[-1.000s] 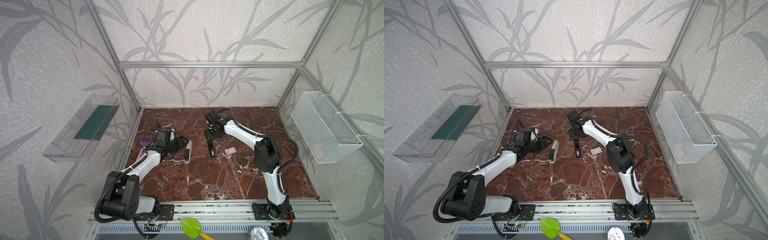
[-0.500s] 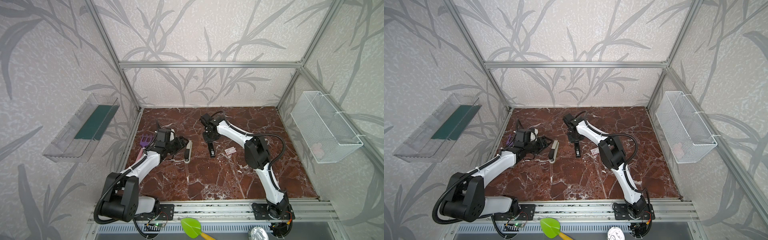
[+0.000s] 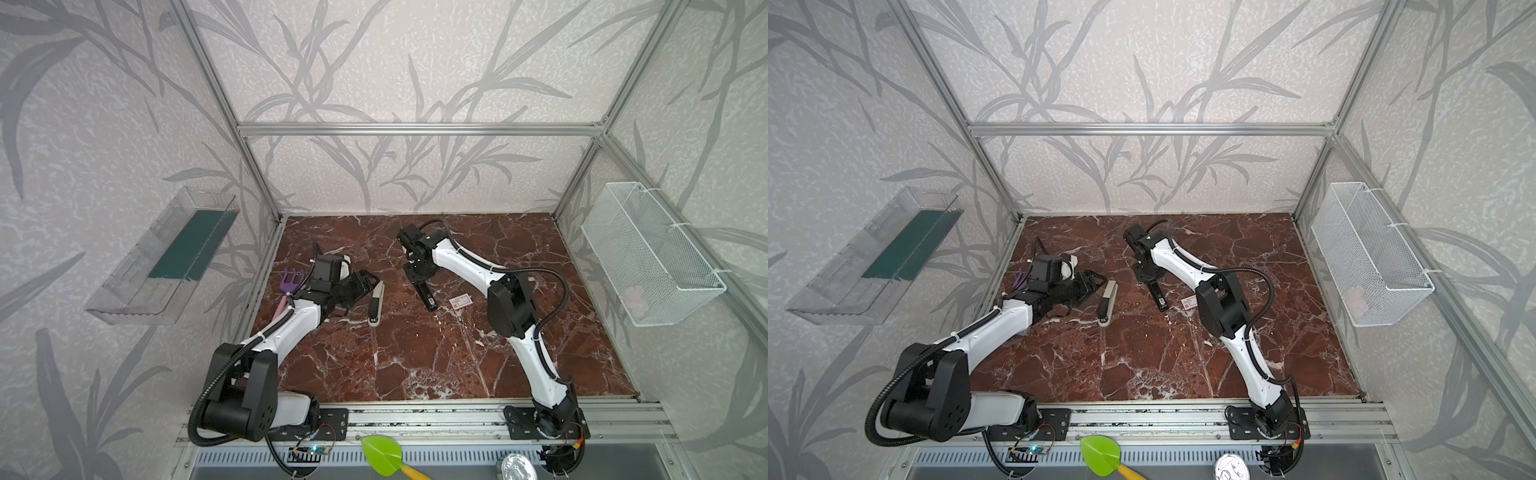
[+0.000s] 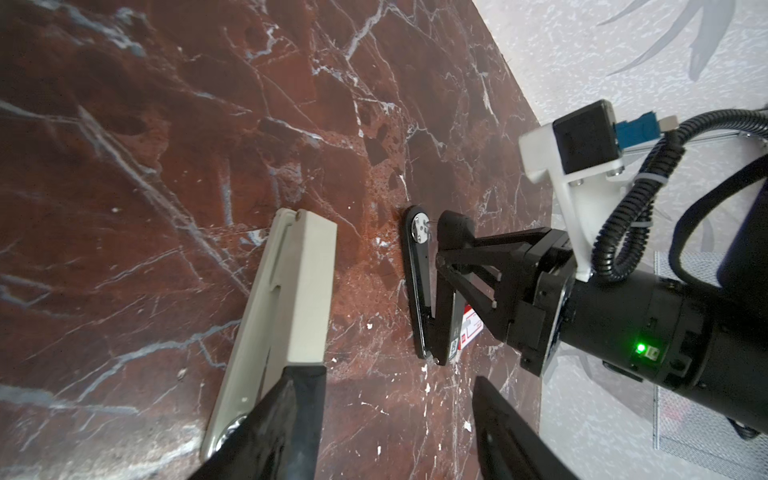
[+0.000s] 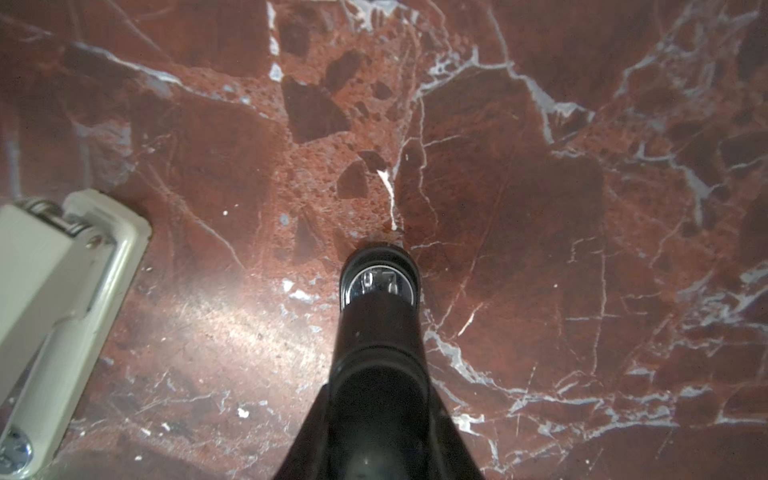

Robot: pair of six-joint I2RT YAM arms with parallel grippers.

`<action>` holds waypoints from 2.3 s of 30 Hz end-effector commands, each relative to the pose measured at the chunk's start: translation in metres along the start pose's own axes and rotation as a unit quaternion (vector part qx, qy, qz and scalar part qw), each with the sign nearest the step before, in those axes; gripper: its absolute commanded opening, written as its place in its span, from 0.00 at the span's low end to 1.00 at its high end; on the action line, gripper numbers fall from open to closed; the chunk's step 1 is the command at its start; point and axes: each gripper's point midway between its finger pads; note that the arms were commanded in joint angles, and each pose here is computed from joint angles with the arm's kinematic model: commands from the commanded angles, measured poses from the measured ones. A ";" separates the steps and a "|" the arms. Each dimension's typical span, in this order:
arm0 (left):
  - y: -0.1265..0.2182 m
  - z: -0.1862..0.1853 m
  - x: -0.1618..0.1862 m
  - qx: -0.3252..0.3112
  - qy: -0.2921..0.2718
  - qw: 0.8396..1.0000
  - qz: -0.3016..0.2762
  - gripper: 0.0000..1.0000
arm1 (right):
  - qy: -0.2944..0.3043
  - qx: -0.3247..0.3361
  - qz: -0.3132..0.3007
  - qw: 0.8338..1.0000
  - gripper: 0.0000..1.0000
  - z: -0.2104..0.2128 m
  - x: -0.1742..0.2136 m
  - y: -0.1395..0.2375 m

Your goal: Load the staples into the stapler

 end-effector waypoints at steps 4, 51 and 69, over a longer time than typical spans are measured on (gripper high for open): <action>-0.003 -0.033 -0.015 0.035 0.001 0.999 0.022 0.59 | 0.084 -0.087 -0.114 0.986 0.06 0.021 -0.024 0.108; -0.031 -0.115 -0.011 0.203 0.002 0.976 0.080 0.16 | 0.140 -0.181 -0.250 0.941 0.00 0.061 -0.029 0.217; -0.019 -0.091 -0.044 0.200 0.033 0.979 0.025 0.00 | 0.091 -0.184 -0.380 0.902 0.00 0.023 -0.026 0.278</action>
Point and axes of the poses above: each gripper's point midway between its finger pads, its own y axis back along the fingers, its own z axis along the line the jaws close on, x = y × z, and after that the axes turned 1 degree about -y, right-handed
